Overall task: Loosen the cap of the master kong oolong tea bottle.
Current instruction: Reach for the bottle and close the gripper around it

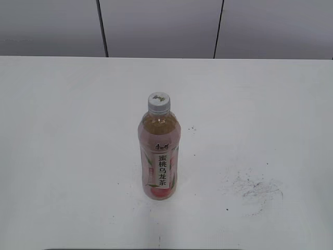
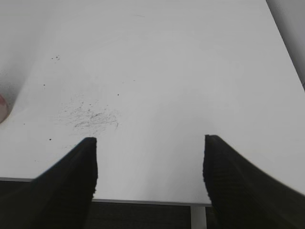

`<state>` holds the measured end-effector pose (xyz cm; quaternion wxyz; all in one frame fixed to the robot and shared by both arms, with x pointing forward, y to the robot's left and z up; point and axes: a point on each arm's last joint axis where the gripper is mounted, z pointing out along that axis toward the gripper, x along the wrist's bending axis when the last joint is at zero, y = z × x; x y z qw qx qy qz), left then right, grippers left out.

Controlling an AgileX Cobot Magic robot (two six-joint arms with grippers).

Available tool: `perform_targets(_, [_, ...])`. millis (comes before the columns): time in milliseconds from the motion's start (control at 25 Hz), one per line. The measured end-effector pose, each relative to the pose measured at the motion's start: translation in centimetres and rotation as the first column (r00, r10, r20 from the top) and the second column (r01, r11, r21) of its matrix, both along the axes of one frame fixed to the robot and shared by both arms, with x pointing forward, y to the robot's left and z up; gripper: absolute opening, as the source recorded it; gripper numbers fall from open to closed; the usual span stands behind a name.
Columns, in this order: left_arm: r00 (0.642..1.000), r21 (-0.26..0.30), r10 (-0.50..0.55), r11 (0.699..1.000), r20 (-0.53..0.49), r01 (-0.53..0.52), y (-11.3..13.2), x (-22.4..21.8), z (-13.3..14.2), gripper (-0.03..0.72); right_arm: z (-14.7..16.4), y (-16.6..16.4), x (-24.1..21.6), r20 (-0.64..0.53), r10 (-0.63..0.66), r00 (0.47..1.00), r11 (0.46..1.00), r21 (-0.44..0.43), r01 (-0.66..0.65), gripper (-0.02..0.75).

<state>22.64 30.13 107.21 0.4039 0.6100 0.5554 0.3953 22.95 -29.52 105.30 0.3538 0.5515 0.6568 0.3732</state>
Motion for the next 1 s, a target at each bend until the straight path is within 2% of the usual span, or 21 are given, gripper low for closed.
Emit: perform_targets(1000, [1.000, 0.000, 0.000, 1.000, 0.000, 0.000, 0.00, 0.00, 0.00, 0.241, 0.00, 0.00, 0.00, 0.000, 0.000, 1.000, 1.000, 0.000, 0.000, 0.521])
